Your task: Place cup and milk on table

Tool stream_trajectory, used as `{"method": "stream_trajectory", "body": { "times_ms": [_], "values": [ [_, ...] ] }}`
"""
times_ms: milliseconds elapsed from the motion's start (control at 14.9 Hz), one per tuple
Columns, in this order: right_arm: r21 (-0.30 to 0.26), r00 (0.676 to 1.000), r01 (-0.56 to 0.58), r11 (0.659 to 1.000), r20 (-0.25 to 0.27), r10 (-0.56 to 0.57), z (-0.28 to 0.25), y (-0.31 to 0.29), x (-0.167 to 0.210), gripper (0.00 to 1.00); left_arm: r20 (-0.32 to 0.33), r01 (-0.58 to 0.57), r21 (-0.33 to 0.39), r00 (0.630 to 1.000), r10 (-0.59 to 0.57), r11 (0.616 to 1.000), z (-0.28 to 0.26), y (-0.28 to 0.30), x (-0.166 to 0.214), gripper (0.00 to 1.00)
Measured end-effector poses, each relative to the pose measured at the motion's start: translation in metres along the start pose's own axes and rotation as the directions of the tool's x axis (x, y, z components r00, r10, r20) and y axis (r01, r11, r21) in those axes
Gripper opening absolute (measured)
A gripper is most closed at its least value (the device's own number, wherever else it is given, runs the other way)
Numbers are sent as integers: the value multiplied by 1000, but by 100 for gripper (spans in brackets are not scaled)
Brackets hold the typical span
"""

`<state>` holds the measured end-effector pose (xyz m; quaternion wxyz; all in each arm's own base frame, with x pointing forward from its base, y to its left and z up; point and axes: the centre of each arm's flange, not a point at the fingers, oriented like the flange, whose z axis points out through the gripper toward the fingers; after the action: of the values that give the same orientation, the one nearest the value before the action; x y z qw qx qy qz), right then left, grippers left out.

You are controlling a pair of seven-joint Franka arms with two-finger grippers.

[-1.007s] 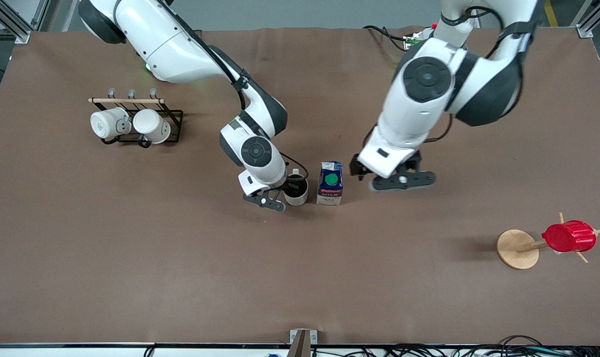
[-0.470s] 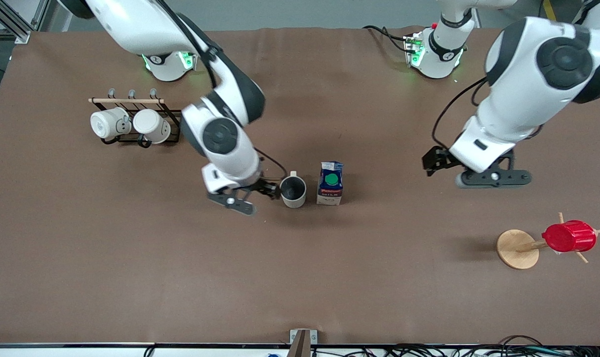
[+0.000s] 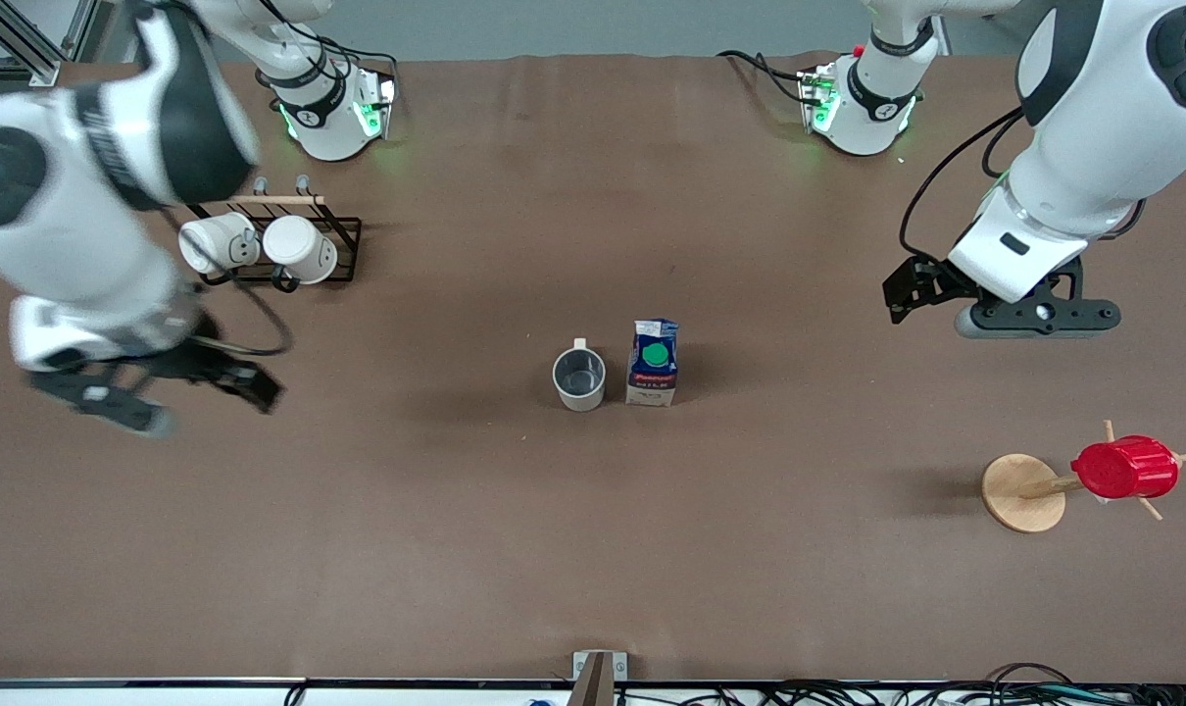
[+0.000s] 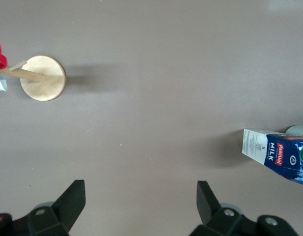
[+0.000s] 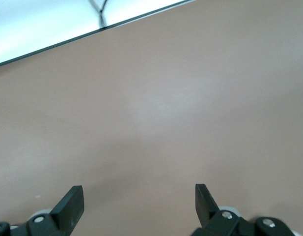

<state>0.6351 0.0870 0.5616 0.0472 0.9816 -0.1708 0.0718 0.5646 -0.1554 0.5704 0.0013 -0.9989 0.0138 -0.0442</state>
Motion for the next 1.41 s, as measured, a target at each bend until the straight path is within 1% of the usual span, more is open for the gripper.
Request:
{"method": "stream_trajectory", "body": {
  "times_ms": [67,269,470,604,739,940,1075,1209,1410],
  "values": [
    [-1,1000,14,1000,8,-14,-11,24,4,100,-10,11,-5,1000,-11,1000,-6,-5,-1,100],
    [40,995,79,996,51,-81,-48,98,5,100,-26,43,-34,999,-44,998,-31,-20,1,100],
    [42,989,120,992,78,-123,-82,148,-8,100,-15,44,-35,999,-45,998,-44,-22,-1,100],
    [41,987,131,991,90,-134,-92,157,-16,100,-3,42,-32,999,-42,999,-51,-22,-3,100],
    [41,986,133,990,93,-136,-92,159,-18,100,10,36,-35,999,-36,999,-56,-29,-3,100],
    [41,985,133,990,102,-136,-86,159,-18,100,34,27,-54,999,-25,998,-55,-56,-1,99],
    [58,985,128,990,106,-133,-86,159,-18,100,37,28,-53,999,-26,998,-55,-66,0,99],
    [72,985,126,989,108,-133,-86,159,-18,100,39,22,-53,999,-20,998,-56,-63,-1,99],
    [77,985,128,989,109,-136,-86,158,-19,100,39,20,-53,999,-18,998,-59,-62,-3,99]
  ]
}}
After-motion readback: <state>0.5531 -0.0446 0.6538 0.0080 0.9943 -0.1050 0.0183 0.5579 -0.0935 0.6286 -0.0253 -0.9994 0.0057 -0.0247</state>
